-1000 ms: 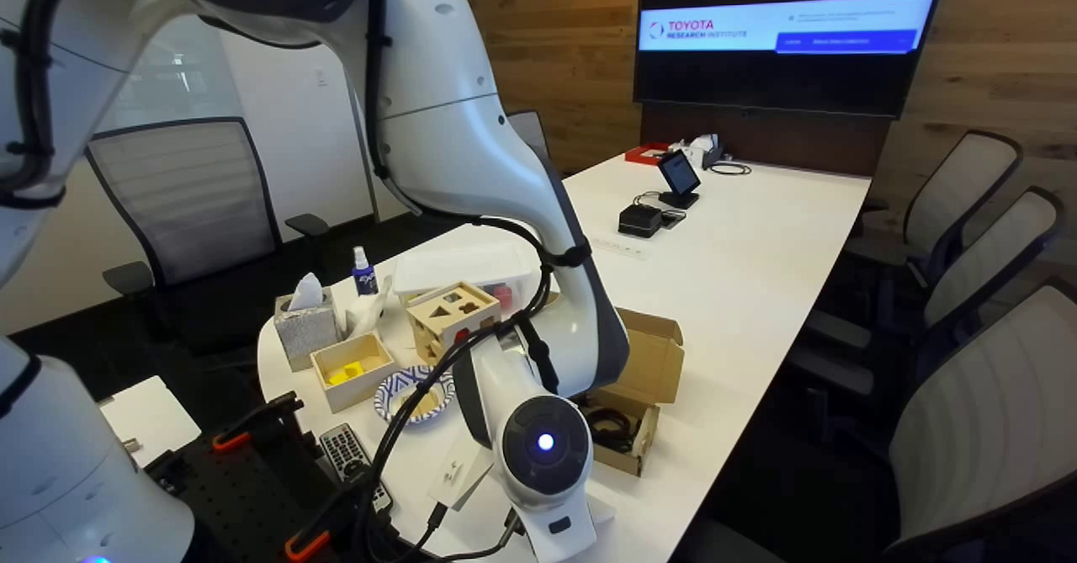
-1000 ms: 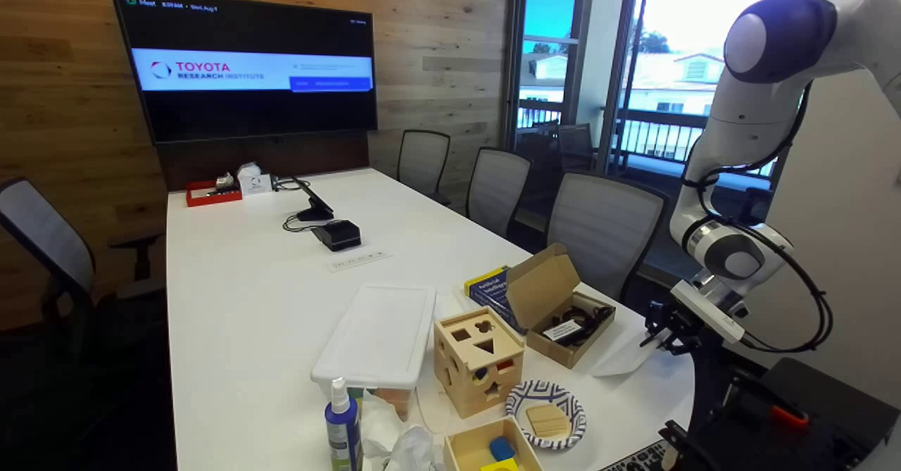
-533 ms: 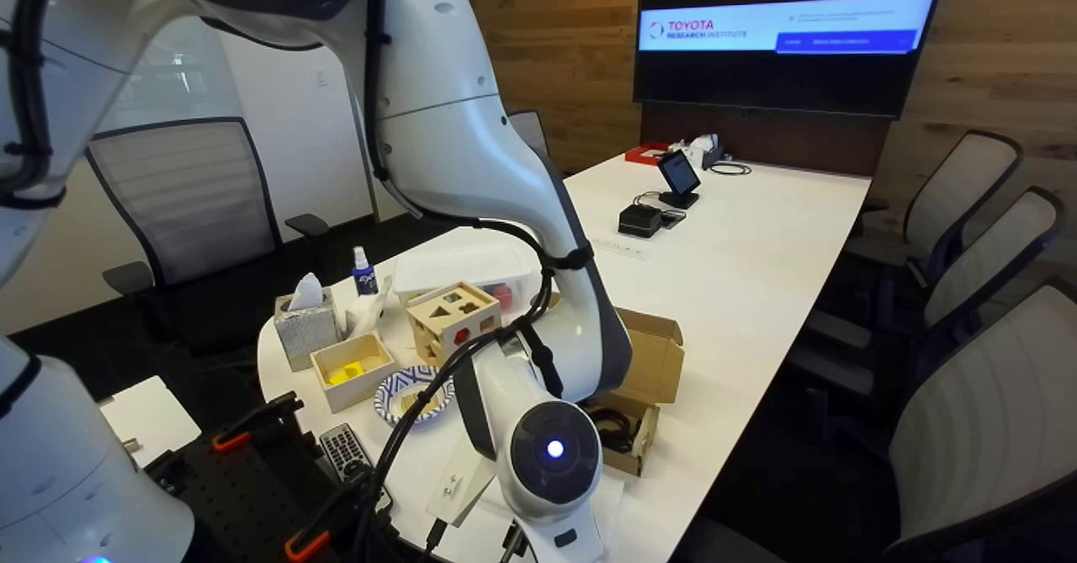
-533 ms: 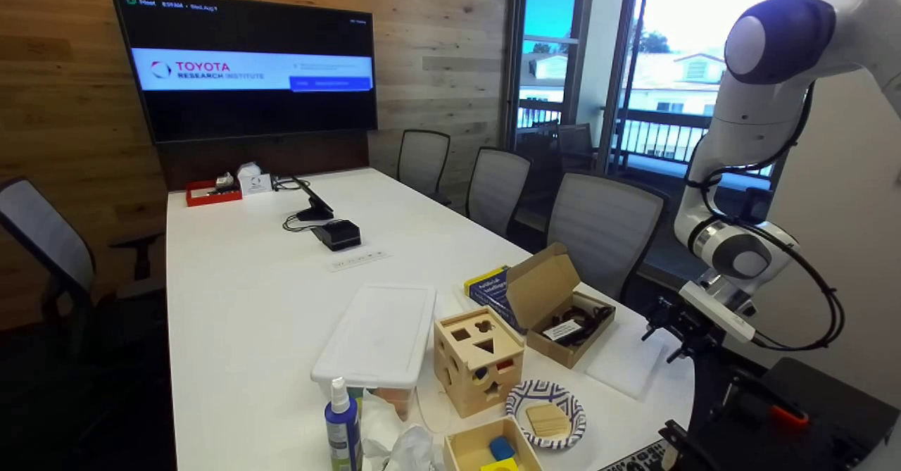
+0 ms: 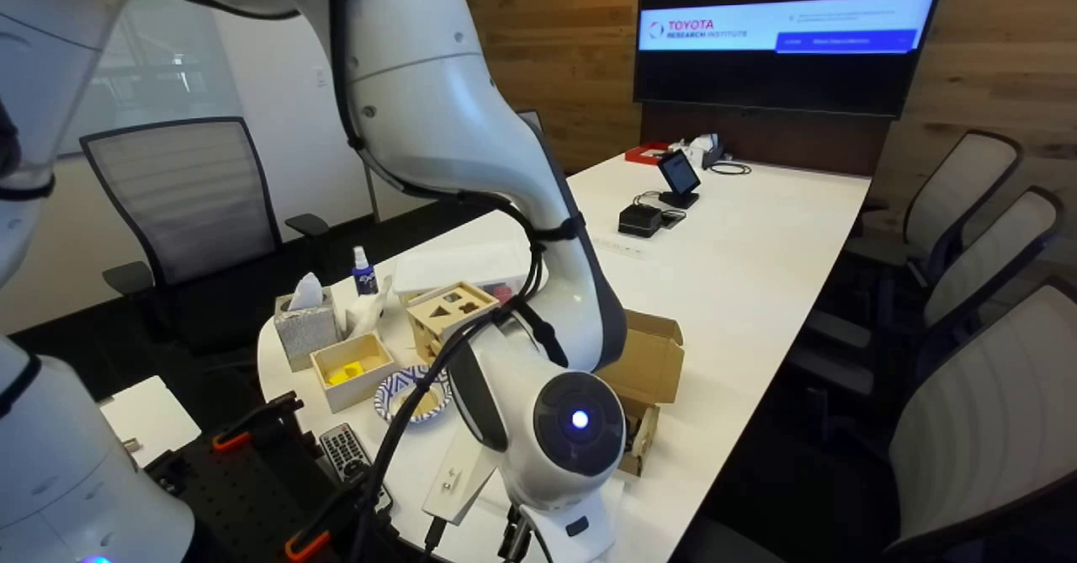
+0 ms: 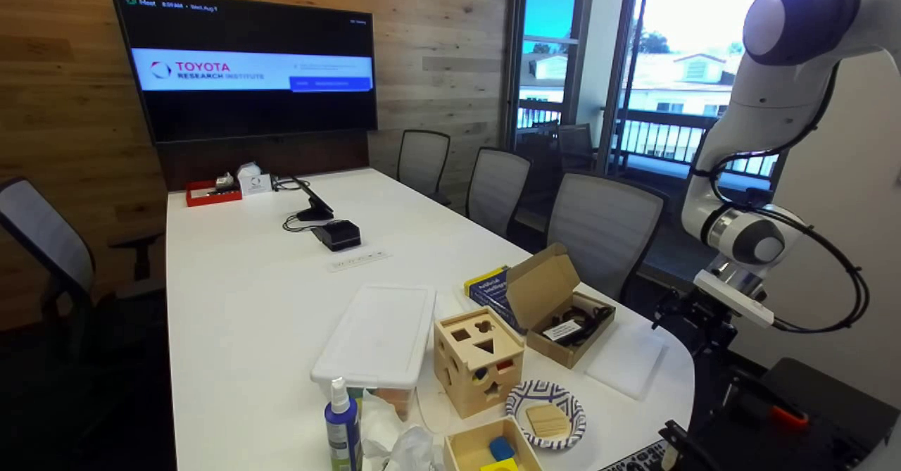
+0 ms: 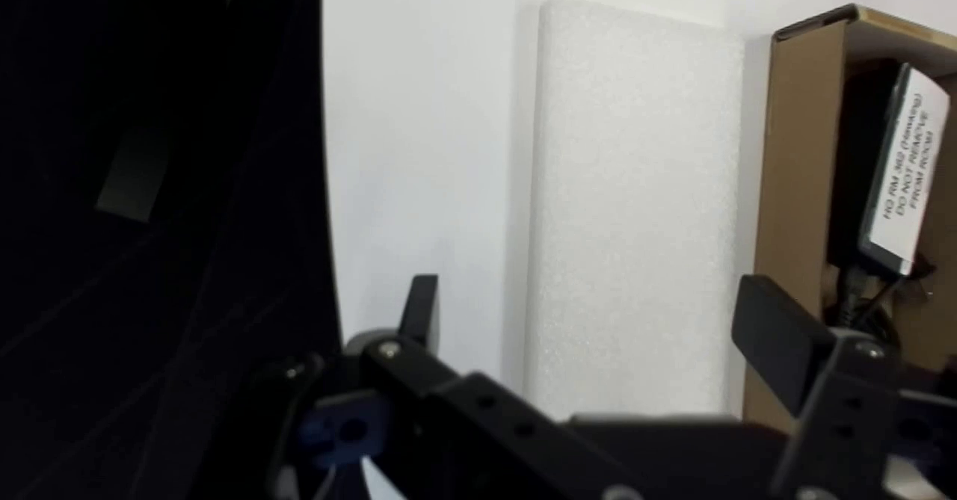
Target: Pick up the book from the box and put it on the table
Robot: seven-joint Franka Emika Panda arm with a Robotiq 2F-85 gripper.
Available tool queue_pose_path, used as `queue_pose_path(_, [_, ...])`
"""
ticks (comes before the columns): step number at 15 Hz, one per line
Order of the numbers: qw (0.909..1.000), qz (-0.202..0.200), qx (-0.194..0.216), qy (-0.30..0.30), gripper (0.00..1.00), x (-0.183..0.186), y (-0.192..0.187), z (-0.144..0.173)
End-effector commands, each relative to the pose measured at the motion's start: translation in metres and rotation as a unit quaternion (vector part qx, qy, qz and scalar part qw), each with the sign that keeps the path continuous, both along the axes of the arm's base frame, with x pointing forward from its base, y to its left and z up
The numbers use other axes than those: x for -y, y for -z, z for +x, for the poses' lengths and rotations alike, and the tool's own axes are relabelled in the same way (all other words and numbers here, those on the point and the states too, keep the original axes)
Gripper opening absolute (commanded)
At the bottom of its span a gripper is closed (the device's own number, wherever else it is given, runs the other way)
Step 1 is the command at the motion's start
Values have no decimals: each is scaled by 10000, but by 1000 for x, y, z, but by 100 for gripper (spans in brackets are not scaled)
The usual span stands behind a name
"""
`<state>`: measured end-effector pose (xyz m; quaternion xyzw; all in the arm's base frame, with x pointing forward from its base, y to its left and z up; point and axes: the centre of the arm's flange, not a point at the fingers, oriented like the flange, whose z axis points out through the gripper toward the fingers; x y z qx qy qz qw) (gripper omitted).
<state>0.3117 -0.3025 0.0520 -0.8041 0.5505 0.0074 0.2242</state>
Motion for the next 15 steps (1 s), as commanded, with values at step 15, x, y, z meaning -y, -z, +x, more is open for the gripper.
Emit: queue_pose_path(15, [9990, -44, 186, -414, 100, -29, -236, 95])
